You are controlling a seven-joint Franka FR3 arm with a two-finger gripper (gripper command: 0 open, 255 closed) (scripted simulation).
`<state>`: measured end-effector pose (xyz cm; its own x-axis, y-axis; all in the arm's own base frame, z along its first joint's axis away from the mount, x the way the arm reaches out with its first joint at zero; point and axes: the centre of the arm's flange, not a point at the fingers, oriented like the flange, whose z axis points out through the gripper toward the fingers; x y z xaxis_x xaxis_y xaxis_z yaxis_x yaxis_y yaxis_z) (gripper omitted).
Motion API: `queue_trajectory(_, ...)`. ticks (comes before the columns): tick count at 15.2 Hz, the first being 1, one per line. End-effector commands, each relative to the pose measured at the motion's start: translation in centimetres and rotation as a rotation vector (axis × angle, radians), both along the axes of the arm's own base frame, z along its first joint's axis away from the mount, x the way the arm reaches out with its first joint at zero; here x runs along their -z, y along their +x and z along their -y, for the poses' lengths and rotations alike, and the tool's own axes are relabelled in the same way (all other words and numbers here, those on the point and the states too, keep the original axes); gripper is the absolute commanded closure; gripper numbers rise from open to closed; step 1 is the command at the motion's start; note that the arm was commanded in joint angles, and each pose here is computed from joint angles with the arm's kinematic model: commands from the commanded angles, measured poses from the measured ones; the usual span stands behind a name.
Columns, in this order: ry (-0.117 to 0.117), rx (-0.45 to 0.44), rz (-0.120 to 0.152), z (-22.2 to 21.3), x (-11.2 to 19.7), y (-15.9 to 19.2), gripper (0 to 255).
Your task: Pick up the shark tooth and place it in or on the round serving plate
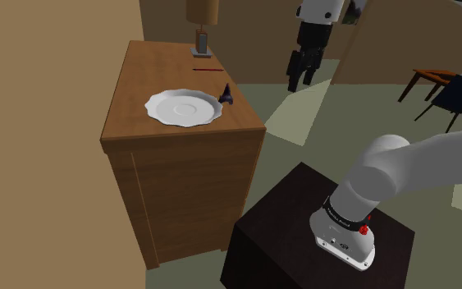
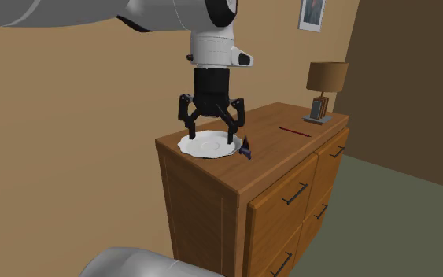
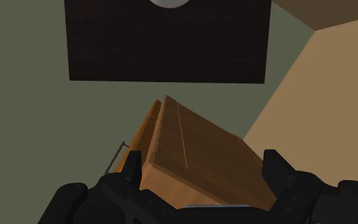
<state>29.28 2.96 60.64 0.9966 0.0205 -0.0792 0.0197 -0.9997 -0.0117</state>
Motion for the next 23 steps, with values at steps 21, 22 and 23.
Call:
queue_trajectory(21, 0.000, -0.035, 0.183, 3.6, 11.0, 20.9, 0)
queue_trajectory(22, 0.000, -0.036, 0.192, 3.7, 11.4, 22.0, 0)
queue_trajectory(23, 0.000, -0.038, 0.201, 3.9, 11.9, 23.1, 0)
